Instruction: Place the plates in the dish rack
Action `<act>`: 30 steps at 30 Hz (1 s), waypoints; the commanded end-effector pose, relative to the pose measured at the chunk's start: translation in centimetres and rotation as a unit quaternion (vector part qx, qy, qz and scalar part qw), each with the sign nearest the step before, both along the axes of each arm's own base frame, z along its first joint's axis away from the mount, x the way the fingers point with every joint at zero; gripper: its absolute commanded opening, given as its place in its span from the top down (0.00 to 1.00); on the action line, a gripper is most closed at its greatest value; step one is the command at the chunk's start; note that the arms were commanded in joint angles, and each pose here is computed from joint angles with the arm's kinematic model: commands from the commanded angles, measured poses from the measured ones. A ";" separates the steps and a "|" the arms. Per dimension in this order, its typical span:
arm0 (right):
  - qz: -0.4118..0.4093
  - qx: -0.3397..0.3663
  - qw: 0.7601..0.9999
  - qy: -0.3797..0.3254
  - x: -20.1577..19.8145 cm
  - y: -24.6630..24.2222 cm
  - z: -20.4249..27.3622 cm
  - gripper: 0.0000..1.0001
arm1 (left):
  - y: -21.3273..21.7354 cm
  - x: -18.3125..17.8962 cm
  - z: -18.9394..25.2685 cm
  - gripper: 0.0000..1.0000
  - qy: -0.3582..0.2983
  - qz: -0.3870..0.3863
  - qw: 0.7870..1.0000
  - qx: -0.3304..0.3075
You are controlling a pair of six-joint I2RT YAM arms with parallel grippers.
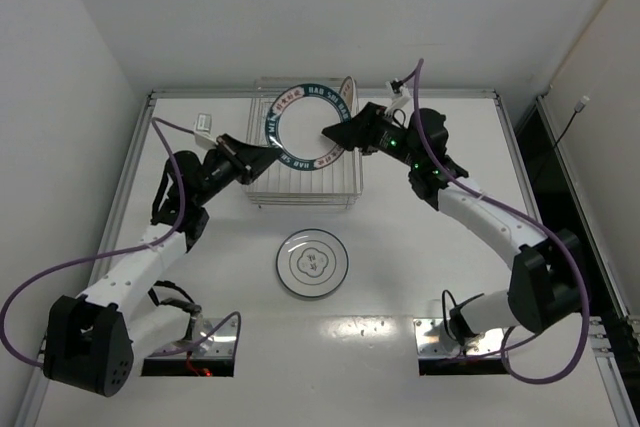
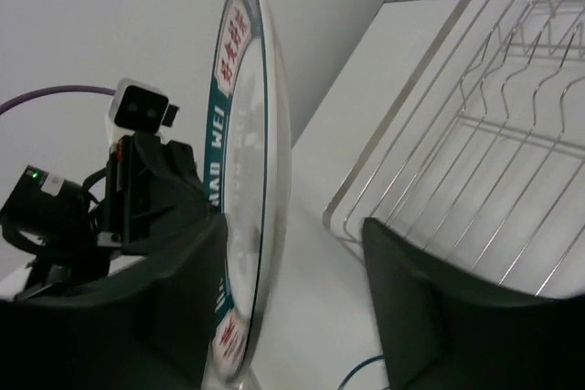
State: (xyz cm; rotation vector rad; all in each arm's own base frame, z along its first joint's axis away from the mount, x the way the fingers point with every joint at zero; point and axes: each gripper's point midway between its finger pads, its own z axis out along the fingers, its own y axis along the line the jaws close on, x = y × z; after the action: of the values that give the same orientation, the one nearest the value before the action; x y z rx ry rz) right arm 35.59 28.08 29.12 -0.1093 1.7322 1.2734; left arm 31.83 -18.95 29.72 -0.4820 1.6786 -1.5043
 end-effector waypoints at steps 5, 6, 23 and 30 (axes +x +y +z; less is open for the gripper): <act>0.006 0.036 0.998 -0.052 2.8 -0.3 4.7 0.91 | -1.7 -1.5 3.7 1.00 -0.048 -0.042 0.998 -0.025; -0.006 0.038 0.998 -0.046 3.5 -0.7 4.7 0.97 | -1.8 -1.5 3.0 0.93 -0.033 -0.047 0.998 -0.014; -0.379 -0.290 0.879 -0.015 14.9 -9.9 3.8 1.00 | 7.4 1.0 -3.3 0.01 0.045 0.118 0.954 0.273; -0.414 -0.393 0.821 -0.006 19.2 -7.9 -0.1 1.00 | 10.3 0.6 -4.5 0.01 0.051 0.158 0.918 0.360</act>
State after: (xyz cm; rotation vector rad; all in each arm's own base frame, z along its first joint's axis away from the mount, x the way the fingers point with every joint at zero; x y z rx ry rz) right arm 53.73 22.60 29.66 0.1319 1.8687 0.1258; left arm 32.56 -10.98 24.09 -0.4245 2.0029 -0.7229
